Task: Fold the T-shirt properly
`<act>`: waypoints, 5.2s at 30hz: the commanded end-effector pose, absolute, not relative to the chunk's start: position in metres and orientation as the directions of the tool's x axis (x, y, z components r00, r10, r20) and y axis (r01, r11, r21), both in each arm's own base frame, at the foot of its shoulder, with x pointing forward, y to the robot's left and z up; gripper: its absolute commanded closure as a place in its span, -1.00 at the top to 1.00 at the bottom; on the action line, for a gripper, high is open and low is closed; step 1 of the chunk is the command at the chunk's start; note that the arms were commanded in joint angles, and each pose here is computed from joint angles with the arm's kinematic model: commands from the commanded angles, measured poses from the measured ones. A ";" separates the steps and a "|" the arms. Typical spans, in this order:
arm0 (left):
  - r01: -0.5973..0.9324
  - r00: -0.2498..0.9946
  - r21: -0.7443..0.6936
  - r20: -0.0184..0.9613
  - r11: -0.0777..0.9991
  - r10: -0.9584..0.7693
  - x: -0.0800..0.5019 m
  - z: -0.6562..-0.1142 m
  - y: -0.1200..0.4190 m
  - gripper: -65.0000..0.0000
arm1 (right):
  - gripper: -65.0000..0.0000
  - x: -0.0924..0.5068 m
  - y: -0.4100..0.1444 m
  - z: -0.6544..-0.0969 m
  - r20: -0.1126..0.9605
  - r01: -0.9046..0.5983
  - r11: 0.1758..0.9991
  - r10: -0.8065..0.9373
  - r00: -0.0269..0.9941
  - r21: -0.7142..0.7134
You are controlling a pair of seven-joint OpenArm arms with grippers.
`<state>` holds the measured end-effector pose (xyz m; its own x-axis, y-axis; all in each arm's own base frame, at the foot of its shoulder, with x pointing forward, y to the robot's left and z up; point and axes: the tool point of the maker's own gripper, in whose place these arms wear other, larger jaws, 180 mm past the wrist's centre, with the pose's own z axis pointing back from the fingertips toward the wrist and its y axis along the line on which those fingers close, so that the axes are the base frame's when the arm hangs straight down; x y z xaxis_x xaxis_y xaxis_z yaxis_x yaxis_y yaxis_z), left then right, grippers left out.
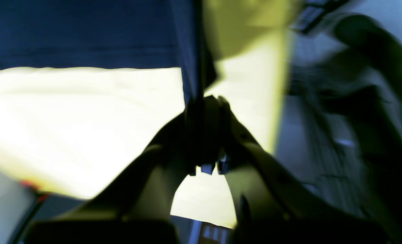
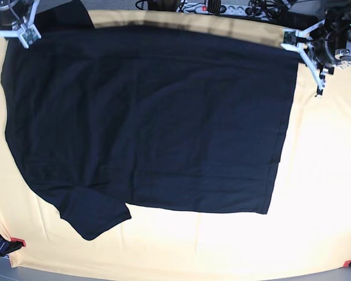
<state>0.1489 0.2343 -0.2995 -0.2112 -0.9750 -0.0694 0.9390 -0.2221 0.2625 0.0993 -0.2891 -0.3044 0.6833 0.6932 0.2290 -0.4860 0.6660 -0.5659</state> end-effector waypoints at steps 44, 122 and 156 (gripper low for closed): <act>0.642 -0.036 0.743 0.273 0.187 -0.961 0.302 -0.273 0.201 -1.00 | -1.00 0.248 -0.296 -0.291 0.657 -0.355 0.836 0.549 0.517 -0.420; 0.662 0.085 0.698 0.292 0.273 -0.953 0.297 -0.282 0.213 0.32 | -1.00 0.248 -0.210 -0.280 0.659 -0.495 0.725 0.669 0.342 -0.479; 0.661 0.084 0.699 0.293 0.273 -0.953 0.297 -0.282 0.213 0.32 | -0.84 0.365 -0.225 -0.299 0.778 -0.473 0.819 0.517 0.357 -0.327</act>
